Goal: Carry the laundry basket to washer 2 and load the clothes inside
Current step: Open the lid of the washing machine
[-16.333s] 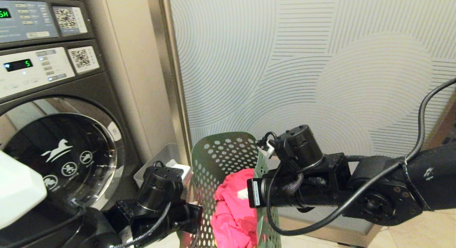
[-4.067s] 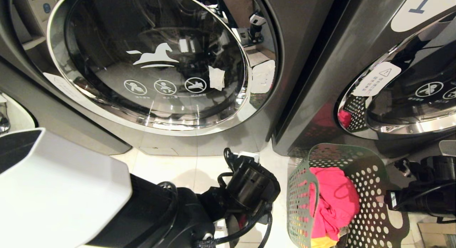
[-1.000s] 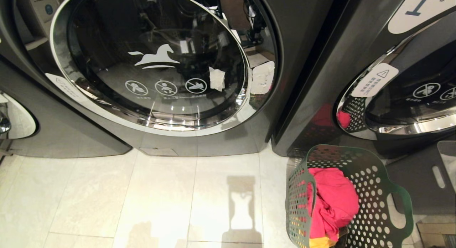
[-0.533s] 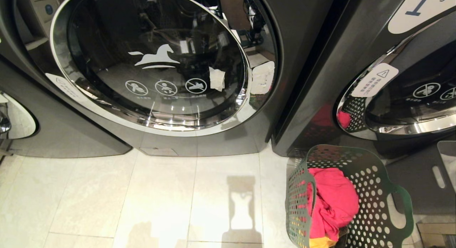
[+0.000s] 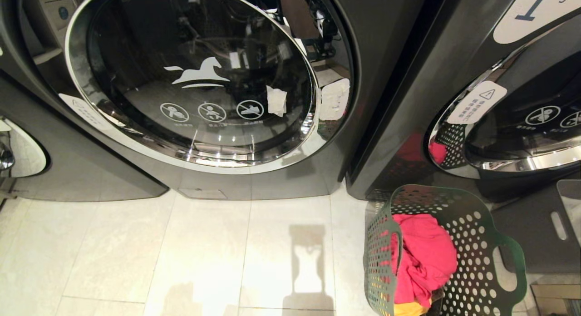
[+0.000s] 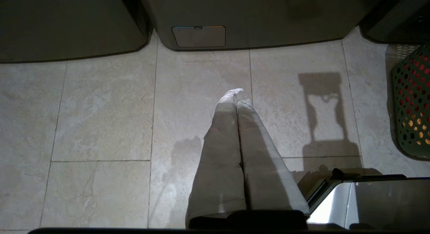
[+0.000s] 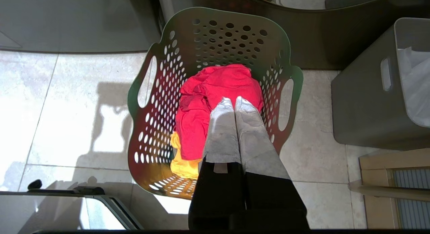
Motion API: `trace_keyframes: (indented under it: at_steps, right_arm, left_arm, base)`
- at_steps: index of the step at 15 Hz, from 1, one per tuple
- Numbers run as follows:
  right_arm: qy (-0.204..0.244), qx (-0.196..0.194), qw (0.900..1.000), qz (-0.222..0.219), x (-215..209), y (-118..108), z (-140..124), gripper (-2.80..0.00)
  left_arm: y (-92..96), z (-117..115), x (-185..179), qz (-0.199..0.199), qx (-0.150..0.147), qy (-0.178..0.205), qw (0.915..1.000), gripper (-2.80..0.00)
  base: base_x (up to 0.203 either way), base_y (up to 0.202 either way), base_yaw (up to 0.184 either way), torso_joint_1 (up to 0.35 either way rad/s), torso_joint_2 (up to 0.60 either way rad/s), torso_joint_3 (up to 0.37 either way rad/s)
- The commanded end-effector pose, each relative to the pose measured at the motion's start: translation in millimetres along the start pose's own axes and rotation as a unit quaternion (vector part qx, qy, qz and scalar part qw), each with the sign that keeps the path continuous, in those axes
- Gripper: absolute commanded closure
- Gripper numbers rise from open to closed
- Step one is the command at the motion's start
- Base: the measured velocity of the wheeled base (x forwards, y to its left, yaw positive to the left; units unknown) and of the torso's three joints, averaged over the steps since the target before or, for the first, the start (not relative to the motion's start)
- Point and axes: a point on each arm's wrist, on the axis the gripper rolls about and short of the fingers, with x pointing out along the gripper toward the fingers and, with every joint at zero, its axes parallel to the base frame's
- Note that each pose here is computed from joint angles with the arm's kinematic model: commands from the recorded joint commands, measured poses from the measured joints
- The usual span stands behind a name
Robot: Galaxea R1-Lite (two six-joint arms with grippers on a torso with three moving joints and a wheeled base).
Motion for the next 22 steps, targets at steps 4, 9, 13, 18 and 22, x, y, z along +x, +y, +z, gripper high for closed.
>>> trace_keyframes:
  at_steps: [4, 9, 13, 18, 22]
  right_arm:
    - [-0.001, -0.002, 1.0, 0.0, -0.1, 0.0, -0.2, 0.0]
    - [-0.001, 0.0, 1.0, -0.001, -0.1, 0.0, -0.2, 0.0]
    - [-0.001, -0.001, 1.0, 0.0, -0.1, 0.0, -0.2, 0.0]
    - [-0.001, -0.005, 1.0, 0.002, -0.1, 0.1, -0.2, 0.0]
    - [-0.001, -0.005, 1.0, 0.002, -0.1, 0.1, -0.2, 0.0]
  left_arm:
    - [0.0, 0.0, 0.3, 0.0, -0.001, 0.002, 1.0, 0.0]
    - [0.0, 0.0, 0.3, -0.001, 0.0, 0.002, 1.0, 0.0]
    - [0.0, 0.0, 0.3, 0.0, 0.0, 0.002, 1.0, 0.0]
    - [-0.1, 0.0, 0.3, 0.0, 0.0, 0.002, 1.0, 0.0]
    - [0.0, 0.0, 0.3, -0.001, 0.0, 0.002, 1.0, 0.0]
  base:
    - [0.0, 0.0, 0.0, 0.004, 0.0, 0.153]
    - [0.0, 0.0, 0.0, 0.001, 0.0, 0.201]
    - [0.0, 0.0, 0.0, 0.002, 0.0, 0.204]
    - [0.0, 0.0, 0.0, 0.001, 0.0, 0.201]
    - [0.0, 0.0, 0.0, 0.003, 0.0, 0.207]
